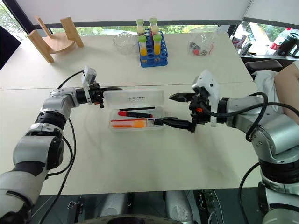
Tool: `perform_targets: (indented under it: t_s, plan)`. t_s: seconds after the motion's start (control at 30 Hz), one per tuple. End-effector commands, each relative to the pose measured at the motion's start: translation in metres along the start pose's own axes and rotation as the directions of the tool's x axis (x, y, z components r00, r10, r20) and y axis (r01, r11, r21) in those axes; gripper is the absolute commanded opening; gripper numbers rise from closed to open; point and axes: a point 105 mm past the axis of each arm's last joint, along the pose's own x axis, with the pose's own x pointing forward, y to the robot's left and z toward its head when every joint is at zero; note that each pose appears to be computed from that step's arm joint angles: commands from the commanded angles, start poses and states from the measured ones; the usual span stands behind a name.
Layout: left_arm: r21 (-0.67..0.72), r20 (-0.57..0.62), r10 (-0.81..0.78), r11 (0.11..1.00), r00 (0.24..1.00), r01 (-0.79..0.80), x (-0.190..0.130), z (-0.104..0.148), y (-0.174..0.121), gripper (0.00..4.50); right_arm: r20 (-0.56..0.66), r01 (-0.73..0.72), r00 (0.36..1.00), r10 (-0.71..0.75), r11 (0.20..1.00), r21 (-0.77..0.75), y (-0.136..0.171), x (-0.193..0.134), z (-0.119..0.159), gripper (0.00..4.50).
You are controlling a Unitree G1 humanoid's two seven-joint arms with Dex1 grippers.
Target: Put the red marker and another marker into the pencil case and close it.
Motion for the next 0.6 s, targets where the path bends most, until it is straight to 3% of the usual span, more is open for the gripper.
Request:
perform_targets:
  t_s: [0.03, 0.2, 0.3, 0.43, 0.5, 0.6]
  plan:
    - [0.01, -0.086, -0.149, 0.989, 0.985, 0.15, -0.002, -0.015, -0.025, 0.05, 0.018, 0.021, 1.0, -0.02, 0.999, -0.048, 0.002, -0.007, 0.01, 4.5]
    - [0.049, -0.24, -0.167, 0.982, 0.956, 0.184, 0.007, -0.054, -0.045, 0.05, 0.011, 0.021, 1.0, -0.021, 0.999, -0.043, 0.002, -0.006, 0.008, 4.5]
    - [0.131, -0.358, -0.056, 0.985, 0.932, 0.109, 0.013, -0.083, -0.04, 0.05, 0.006, 0.021, 1.0, -0.021, 0.999, -0.044, 0.002, -0.006, 0.007, 4.5]
    - [0.123, -0.522, -0.028, 0.987, 0.853, 0.108, 0.001, -0.124, -0.043, 0.05, 0.0, 0.022, 1.0, -0.022, 0.999, -0.043, 0.002, -0.004, 0.005, 4.5]
    - [0.135, -0.495, -0.01, 0.987, 0.869, 0.089, -0.004, -0.121, -0.042, 0.05, 0.001, 0.023, 1.0, -0.023, 0.999, -0.047, 0.002, -0.002, 0.005, 4.5]
    - [0.093, -0.321, 0.015, 0.996, 0.947, 0.016, -0.015, -0.08, -0.042, 0.05, 0.006, 0.023, 1.0, -0.023, 0.999, -0.048, 0.0, 0.0, 0.005, 4.5]
